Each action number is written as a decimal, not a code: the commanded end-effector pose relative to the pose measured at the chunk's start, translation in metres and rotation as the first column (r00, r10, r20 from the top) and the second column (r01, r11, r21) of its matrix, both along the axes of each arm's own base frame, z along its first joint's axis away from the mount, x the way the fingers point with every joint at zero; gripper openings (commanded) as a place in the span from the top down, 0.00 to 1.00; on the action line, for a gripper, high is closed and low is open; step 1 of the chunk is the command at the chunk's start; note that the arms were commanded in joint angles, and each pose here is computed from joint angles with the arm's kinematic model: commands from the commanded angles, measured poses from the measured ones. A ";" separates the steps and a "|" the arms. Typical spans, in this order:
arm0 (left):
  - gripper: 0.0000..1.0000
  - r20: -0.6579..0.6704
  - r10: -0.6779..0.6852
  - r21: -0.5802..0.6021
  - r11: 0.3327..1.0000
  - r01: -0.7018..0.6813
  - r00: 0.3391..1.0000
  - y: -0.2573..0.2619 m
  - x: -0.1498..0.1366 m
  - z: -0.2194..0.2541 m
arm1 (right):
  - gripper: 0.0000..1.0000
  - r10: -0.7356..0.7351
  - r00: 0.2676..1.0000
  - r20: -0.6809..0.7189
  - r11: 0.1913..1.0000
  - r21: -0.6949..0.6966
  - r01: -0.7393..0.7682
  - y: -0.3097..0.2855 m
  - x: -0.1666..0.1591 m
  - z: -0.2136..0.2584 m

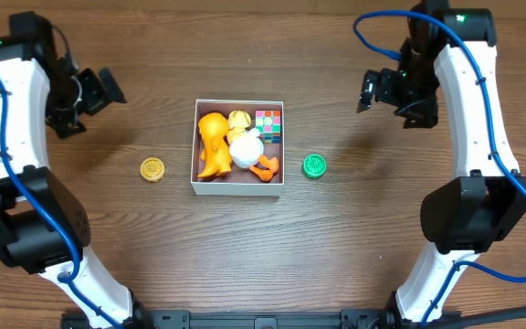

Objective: Pack container
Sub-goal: 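Lower the dinosaur into the box's left side and open the left gripper, then raise the left gripper away and move the right gripper over the green disc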

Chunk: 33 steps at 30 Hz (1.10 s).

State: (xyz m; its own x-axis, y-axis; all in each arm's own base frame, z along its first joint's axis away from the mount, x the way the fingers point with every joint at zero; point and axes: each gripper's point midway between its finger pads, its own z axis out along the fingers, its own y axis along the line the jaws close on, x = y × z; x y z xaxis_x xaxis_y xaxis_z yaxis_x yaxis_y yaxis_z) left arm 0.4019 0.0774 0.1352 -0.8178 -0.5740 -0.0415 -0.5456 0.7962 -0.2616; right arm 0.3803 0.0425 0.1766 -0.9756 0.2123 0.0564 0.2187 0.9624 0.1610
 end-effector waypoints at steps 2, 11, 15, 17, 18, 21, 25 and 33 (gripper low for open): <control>0.00 -0.034 0.007 0.043 0.999 -0.006 0.999 0.014 -0.009 -0.005 | 0.00 0.087 0.996 -0.022 0.993 0.081 -0.085 0.045 -0.013 0.000; 0.00 -0.046 0.008 0.053 0.999 -0.006 0.999 0.015 -0.011 -0.006 | 0.00 0.219 0.968 -0.126 0.970 -0.075 -0.229 0.084 -0.048 -0.028; 0.00 -0.047 0.008 0.053 0.999 -0.006 0.999 0.015 -0.011 -0.006 | 0.00 0.221 0.950 -0.222 0.963 -0.101 -0.248 0.087 -0.071 -0.048; 0.00 -0.048 0.008 0.052 0.999 -0.006 0.999 0.015 -0.012 -0.006 | 0.00 0.217 0.942 -0.257 0.959 -0.124 -0.255 0.082 -0.078 -0.055; 0.00 -0.048 0.008 0.052 0.999 -0.006 0.999 0.015 -0.012 -0.006 | 0.00 0.200 0.944 -0.264 0.958 -0.148 -0.244 0.077 -0.079 -0.057; 0.00 -0.046 0.008 0.053 0.999 -0.006 0.999 0.015 -0.011 -0.006 | 0.00 0.189 0.945 -0.268 0.954 -0.178 -0.242 0.068 -0.078 -0.059; 0.00 -0.046 0.008 0.053 0.999 -0.006 0.999 0.015 -0.011 -0.006 | 0.00 0.220 0.942 -0.254 0.950 -0.165 -0.266 0.070 -0.074 -0.061; 0.00 -0.046 0.008 0.053 0.999 -0.006 0.999 0.015 -0.011 -0.006 | 0.00 0.243 0.937 -0.249 0.949 -0.139 -0.283 0.077 -0.076 -0.087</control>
